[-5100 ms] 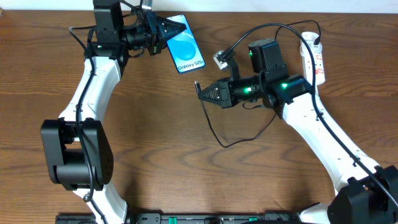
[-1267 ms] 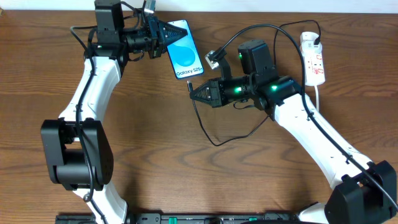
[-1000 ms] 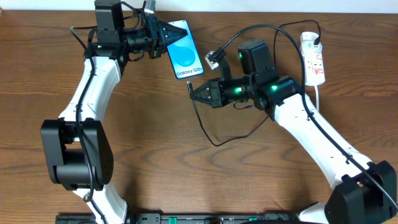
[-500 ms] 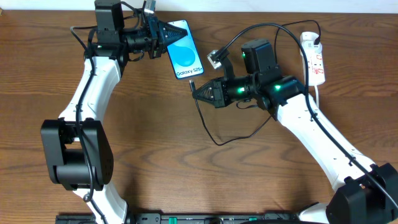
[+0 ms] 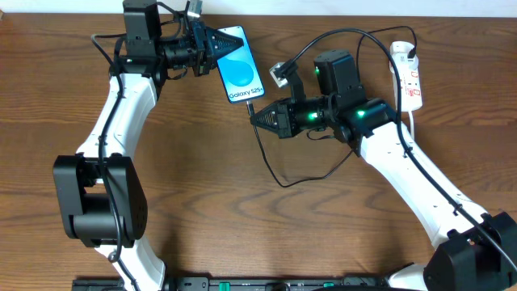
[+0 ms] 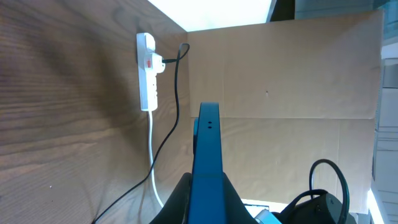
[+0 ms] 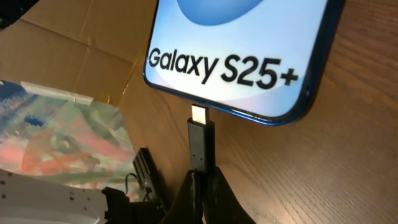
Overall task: Plug charger to phone and switch on socket
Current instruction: 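Push the plug up into the phone's port with the right gripper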
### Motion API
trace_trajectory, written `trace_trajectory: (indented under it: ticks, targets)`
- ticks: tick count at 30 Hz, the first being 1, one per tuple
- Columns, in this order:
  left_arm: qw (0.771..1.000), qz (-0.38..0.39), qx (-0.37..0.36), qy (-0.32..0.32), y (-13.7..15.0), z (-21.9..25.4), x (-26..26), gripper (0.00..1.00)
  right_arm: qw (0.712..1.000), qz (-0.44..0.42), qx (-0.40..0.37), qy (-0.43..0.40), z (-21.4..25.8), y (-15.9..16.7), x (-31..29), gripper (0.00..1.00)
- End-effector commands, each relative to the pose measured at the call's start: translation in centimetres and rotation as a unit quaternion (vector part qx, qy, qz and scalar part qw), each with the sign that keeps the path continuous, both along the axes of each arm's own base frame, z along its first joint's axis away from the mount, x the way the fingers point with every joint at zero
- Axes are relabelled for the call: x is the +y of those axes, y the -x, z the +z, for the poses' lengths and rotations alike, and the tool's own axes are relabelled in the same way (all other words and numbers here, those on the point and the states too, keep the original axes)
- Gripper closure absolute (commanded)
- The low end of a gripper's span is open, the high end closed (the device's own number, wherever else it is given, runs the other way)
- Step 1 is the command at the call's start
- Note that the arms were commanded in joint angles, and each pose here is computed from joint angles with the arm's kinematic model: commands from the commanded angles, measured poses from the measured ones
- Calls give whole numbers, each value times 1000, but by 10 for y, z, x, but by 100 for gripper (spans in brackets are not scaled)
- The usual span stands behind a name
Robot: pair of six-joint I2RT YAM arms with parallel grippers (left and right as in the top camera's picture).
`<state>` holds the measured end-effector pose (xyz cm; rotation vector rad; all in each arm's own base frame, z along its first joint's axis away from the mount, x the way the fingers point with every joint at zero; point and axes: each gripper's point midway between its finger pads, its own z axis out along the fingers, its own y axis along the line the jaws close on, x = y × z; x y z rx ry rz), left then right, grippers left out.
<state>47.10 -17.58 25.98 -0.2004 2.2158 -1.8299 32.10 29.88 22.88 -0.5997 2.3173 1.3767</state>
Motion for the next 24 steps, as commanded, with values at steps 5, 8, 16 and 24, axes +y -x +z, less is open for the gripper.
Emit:
trace_trajectory:
  ticks: [5,8,16,24]
  targets:
    - [1000,-8,-22,5,-1,15,2,93,1000,2,-24,-7,14,1,-2,99]
    - [1000,-8,-22,5,-1,15,2,93,1000,2,-28,-9,15,0,-1,99]
    - [1000,-8,-13,5,0,13,2,92,1000,-4,-28,-5,13,-3,-2,99]
    - [1000,-10,-18,3,0,12,2,92,1000,-11,-27,-2,12,-5,-3,99]
